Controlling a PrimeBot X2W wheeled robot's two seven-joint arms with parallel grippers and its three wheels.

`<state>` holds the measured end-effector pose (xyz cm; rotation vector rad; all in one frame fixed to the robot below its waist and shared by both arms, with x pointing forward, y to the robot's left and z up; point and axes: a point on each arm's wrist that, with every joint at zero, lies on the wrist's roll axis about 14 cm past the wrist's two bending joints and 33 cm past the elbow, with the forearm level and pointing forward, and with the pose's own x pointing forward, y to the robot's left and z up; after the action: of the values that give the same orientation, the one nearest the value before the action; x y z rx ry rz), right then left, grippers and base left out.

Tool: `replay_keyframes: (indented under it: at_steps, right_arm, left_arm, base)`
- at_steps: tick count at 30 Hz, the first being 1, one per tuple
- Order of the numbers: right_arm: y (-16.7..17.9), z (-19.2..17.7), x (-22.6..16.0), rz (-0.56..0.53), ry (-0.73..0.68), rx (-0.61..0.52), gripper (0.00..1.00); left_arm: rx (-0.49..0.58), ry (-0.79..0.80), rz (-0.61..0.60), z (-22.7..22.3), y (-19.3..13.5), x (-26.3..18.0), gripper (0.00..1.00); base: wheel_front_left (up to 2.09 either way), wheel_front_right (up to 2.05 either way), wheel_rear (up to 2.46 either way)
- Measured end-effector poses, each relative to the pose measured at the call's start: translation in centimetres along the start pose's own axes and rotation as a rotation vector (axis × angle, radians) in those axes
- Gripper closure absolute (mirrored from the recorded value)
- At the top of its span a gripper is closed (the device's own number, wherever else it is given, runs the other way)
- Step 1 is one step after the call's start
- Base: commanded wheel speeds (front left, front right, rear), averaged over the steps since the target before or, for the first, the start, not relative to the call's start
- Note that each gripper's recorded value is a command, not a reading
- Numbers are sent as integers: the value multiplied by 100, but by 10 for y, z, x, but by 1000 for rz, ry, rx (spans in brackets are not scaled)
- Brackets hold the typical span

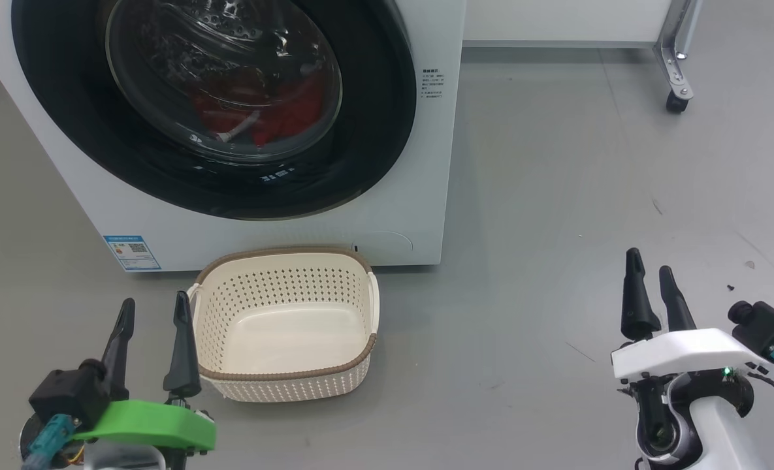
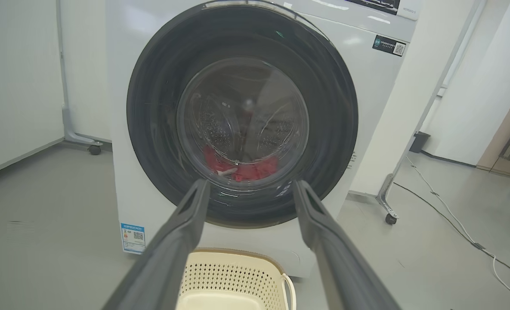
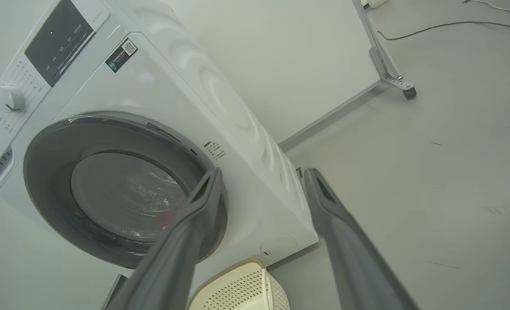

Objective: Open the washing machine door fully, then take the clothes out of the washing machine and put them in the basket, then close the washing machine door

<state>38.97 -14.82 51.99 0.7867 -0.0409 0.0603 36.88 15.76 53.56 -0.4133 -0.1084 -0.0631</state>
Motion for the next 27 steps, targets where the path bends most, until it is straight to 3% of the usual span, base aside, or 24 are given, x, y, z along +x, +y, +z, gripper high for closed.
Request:
replay_keyframes:
  at_steps: [4, 27]
  right_arm:
    - [0, -7, -1, 12, 32, -122, 0]
    - [1, -39, -3, 36, 91, -453, 0]
  left_arm:
    - [67, 10, -3, -5, -2, -2, 0]
    - [420, 73, -46, -37, -7, -13, 0]
  base:
    - [0, 0, 0]
    - [0, 0, 0]
